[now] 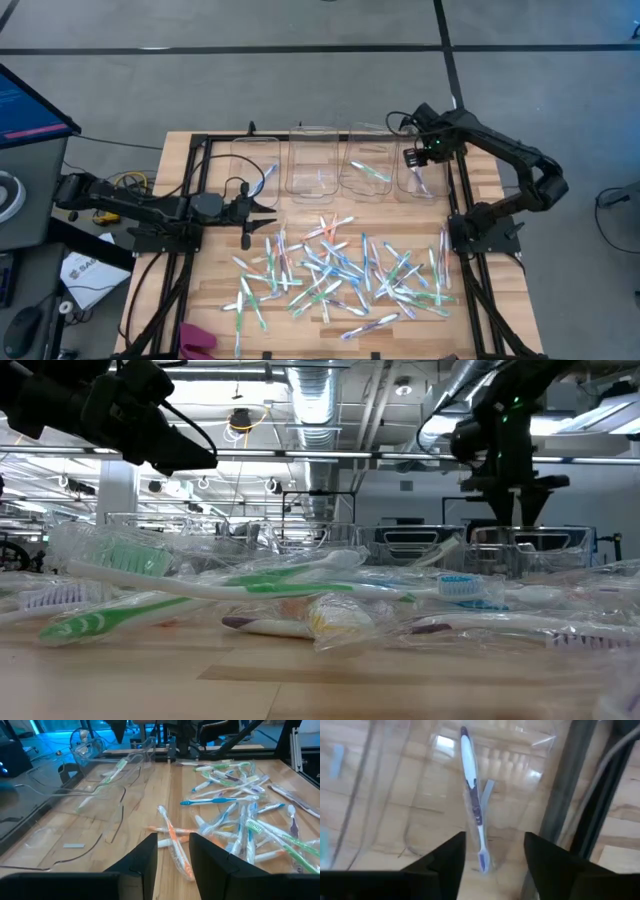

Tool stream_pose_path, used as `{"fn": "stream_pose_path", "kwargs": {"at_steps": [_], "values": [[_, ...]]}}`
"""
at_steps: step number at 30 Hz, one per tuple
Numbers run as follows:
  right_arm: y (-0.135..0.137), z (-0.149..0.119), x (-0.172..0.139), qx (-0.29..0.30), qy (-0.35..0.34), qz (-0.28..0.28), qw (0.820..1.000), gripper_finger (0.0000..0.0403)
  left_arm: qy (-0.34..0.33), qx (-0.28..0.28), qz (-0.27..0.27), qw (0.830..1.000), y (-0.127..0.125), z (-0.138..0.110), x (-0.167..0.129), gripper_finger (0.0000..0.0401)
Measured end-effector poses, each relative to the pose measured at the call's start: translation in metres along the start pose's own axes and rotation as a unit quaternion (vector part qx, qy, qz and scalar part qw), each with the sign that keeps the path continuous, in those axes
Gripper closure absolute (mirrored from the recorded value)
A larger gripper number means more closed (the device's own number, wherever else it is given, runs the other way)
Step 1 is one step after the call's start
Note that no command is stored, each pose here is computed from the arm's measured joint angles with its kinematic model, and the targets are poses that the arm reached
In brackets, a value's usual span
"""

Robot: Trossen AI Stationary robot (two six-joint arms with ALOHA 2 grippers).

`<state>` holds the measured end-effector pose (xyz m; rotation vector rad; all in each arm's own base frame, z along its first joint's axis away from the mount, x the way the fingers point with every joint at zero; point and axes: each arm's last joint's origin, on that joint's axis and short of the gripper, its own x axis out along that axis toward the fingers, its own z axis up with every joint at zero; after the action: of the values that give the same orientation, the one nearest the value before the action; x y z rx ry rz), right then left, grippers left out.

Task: Pick & Place Toothbrushes
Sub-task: Put the violet toothbrush into the right transparent bin, then put the orange toothbrush into the middle left transparent bin

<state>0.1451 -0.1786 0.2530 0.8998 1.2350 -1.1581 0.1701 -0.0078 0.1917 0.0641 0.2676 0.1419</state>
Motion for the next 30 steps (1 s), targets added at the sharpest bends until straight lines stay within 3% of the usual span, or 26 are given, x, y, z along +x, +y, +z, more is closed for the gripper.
{"fn": "stream_pose_path", "kwargs": {"at_steps": [6, 13, 17, 25, 30], "values": [[-0.003, -0.035, -0.049, -0.013, -0.046, 0.05, 0.998, 0.0163, -0.003, -0.001, 0.0, 1.0, 0.0, 0.001, 0.0, 0.0297], [-0.01, -0.098, -0.095, -0.065, -0.102, 0.182, 0.976, 0.0164, -0.008, -0.002, 0.0, 1.0, 0.0, 0.001, 0.0, 0.0297], [-0.017, -0.131, -0.109, -0.065, -0.098, 0.237, 0.964, 0.0164, -0.014, -0.004, 0.0, 1.0, 0.0, 0.003, 0.0, 0.0297], [-0.015, -0.179, -0.088, -0.076, -0.049, 0.26, 0.961, 0.0165, -0.025, -0.016, -0.013, 0.999, -0.004, 0.005, -0.001, 0.0297], [-0.004, -0.196, -0.069, -0.12, -0.085, 0.272, 0.951, 0.0165, -0.034, 0.009, -0.124, 0.992, -0.016, 0.006, -0.004, 0.0296]]}}
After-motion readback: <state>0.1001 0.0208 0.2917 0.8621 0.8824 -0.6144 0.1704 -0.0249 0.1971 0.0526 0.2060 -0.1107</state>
